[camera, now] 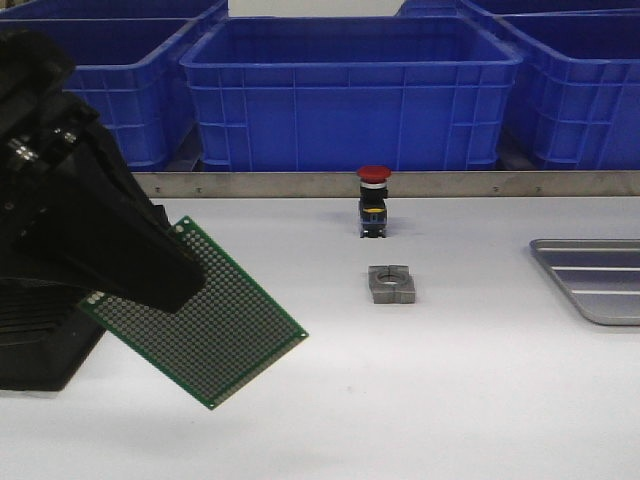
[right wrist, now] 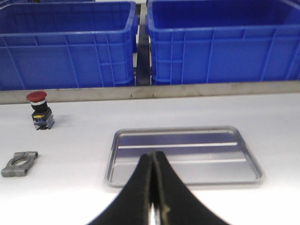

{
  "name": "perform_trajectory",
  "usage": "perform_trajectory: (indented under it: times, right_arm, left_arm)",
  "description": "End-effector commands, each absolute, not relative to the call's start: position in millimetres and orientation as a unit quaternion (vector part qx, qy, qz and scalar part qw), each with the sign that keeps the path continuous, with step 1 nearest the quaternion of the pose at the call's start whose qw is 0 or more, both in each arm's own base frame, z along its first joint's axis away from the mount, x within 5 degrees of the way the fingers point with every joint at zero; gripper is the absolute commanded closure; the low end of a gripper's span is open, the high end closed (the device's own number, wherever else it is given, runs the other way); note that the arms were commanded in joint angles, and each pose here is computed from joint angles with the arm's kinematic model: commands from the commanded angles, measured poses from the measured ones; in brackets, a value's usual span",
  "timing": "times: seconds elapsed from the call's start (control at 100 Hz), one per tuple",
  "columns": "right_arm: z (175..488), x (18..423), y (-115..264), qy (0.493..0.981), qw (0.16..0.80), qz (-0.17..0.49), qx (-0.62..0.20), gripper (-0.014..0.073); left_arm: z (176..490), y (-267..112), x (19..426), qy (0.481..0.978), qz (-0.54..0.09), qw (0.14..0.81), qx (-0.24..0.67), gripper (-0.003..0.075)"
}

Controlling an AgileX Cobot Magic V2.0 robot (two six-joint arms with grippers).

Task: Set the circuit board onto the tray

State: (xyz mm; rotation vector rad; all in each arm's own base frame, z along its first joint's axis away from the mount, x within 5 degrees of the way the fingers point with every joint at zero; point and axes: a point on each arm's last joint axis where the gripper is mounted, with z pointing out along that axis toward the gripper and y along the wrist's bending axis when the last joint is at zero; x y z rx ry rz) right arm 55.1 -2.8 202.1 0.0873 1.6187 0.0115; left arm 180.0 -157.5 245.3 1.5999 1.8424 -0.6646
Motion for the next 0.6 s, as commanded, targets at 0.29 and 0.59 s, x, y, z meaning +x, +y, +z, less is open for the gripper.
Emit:
perform_trajectory:
  times: [0.29,0.59]
  right_arm:
    - [268,79,-1,0.837,0.542,0.03,0.062,0.0664]
    - [289,128,8,0.891,0.449,0.064,0.012,0.0569]
  left_arm:
    - [260,-162,181,0.693,-0.27,0.329,0.582,0.0741]
    - [260,-162,181,0.694,-0.27,0.329,0.581,0.0741]
